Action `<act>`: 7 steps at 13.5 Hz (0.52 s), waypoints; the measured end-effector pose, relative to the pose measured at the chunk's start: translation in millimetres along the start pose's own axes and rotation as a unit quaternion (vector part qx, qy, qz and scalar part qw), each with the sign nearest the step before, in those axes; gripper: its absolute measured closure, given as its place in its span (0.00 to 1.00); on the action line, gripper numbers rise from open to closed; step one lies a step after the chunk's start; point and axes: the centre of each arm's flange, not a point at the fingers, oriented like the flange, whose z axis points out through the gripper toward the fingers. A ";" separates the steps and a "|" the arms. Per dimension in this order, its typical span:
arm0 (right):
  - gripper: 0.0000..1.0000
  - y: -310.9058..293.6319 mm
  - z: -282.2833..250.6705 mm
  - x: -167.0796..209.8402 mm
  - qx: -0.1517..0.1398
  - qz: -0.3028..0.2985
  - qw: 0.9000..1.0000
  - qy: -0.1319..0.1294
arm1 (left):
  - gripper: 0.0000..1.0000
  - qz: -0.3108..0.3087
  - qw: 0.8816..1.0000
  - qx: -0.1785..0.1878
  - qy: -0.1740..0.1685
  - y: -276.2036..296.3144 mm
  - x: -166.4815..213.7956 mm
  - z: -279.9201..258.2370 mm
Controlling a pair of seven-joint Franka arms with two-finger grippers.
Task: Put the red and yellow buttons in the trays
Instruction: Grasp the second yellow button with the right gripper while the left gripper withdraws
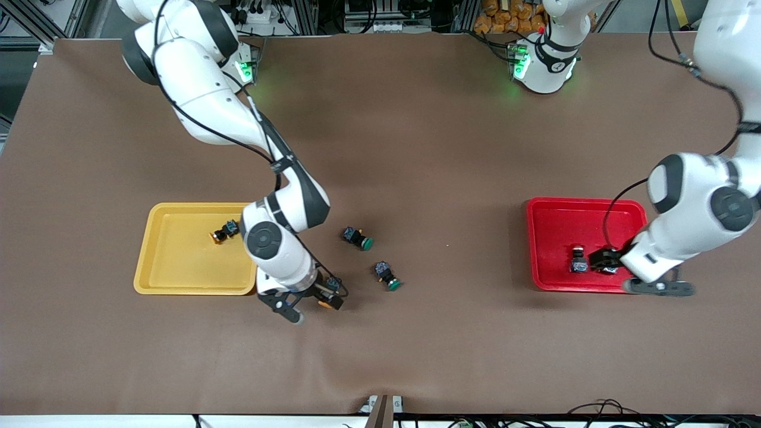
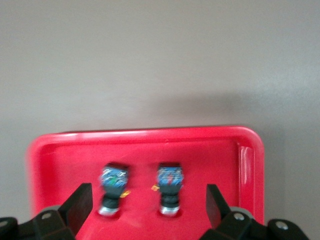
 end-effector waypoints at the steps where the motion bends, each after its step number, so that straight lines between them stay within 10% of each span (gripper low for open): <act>1: 0.00 -1.7 10.7 -8.4 -0.001 -0.008 1.000 0.001 | 0.00 -0.003 1.000 0.011 0.007 -5.1 0.6 -24.6; 7: 0.56 -7.1 17.2 -15.6 -0.008 -0.023 1.000 0.013 | 0.00 -0.026 1.000 -0.006 -0.014 -31.0 -15.0 -165.4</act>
